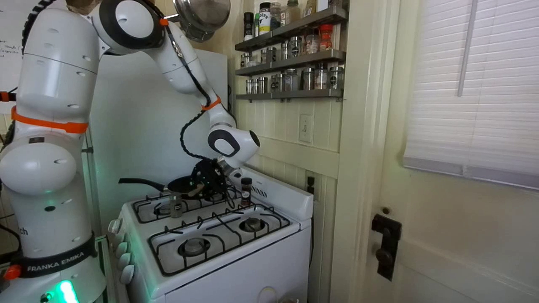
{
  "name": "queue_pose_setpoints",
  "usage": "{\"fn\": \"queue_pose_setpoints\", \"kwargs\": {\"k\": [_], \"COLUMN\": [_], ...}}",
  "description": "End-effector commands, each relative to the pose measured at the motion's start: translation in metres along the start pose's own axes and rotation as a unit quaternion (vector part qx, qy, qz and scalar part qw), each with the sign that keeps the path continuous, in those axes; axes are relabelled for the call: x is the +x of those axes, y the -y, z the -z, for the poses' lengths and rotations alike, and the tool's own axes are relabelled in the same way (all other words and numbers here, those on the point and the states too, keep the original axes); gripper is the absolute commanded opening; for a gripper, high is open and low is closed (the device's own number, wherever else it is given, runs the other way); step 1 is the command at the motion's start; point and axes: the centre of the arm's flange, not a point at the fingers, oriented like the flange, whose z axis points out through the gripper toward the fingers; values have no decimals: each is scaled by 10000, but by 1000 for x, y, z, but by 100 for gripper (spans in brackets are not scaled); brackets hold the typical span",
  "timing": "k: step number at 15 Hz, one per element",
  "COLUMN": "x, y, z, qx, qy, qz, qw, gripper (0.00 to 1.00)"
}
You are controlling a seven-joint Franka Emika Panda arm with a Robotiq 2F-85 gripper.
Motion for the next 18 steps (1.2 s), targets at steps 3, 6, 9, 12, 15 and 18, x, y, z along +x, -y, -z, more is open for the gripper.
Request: {"fn": "queue_pose_setpoints", "kwargs": {"k": [3, 6, 9, 12, 15, 18], "x": [-3, -3, -3, -4, -5, -5], "y": [4, 4, 5, 5, 4, 3], "z": [-6, -8, -10, -13, -17, -22], "qx": [268, 323, 373, 462, 545, 609], "qy": [94, 132, 165, 220, 278, 298], "qz": [122, 155, 166, 144, 110, 116], "qw": [9995, 9993, 9990, 9986, 9981, 9976], "gripper": [53, 38, 22, 39, 57, 54]}}
